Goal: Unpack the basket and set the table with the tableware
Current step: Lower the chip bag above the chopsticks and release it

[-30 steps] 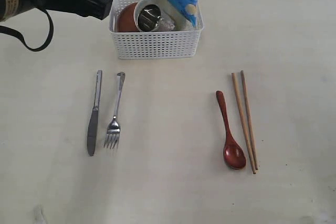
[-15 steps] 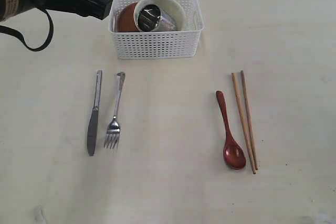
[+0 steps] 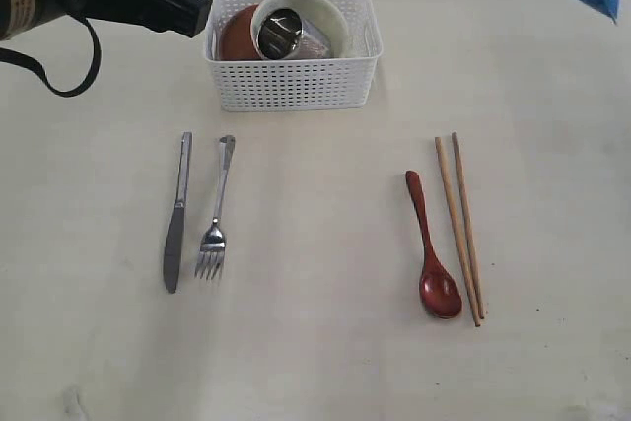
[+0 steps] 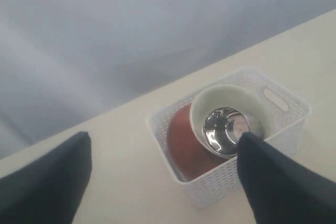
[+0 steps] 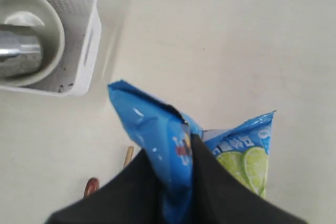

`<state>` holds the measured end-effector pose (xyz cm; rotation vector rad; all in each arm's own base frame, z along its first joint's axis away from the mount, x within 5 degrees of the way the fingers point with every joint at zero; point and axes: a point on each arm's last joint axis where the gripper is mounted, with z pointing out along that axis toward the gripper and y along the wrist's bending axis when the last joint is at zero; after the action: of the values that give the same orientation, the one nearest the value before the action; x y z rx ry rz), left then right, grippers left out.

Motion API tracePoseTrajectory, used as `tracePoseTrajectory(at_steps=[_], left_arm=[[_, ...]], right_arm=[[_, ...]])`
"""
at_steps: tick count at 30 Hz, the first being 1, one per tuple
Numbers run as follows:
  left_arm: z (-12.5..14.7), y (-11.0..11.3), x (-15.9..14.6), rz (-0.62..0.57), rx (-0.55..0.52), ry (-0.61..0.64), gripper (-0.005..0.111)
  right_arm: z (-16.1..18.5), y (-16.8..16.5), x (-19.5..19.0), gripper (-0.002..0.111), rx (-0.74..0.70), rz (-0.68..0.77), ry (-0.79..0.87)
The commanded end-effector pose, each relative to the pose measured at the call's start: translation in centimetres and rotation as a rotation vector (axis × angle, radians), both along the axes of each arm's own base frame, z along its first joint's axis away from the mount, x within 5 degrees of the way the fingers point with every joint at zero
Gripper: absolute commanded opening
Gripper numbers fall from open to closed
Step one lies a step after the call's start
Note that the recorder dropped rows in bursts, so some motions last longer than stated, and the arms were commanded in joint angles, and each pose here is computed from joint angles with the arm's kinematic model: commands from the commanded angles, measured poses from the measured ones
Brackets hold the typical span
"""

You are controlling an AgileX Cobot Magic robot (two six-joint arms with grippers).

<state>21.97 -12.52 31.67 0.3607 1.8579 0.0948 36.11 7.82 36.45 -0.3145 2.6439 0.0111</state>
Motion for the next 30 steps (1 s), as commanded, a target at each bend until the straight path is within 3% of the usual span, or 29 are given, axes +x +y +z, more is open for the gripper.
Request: tracePoseTrajectory(at_steps=[1,9,19,30], left_arm=[[0.0,0.0,0.0,-0.005,0.002,-0.003,0.072],[0.0,0.0,0.0,-0.004,-0.001,-0.002,0.072],[0.0,-0.1,0.0,-0.010,-0.002,-0.002,0.072],[0.0,-0.1,0.0,-0.010,0.000,-0.004,0.072]], right_arm=[[-2.9,-2.4,-0.2,-0.001,0.082,-0.018,0.107],[-11.2,-2.4,-0.6,-0.001,0.116,-0.061,0.189],[-15.5,0.4,0.6,-0.001,0.083,-0.063,0.157],[-18.9,2.0,3.6,-0.001,0.038,-0.008,-0.047]])
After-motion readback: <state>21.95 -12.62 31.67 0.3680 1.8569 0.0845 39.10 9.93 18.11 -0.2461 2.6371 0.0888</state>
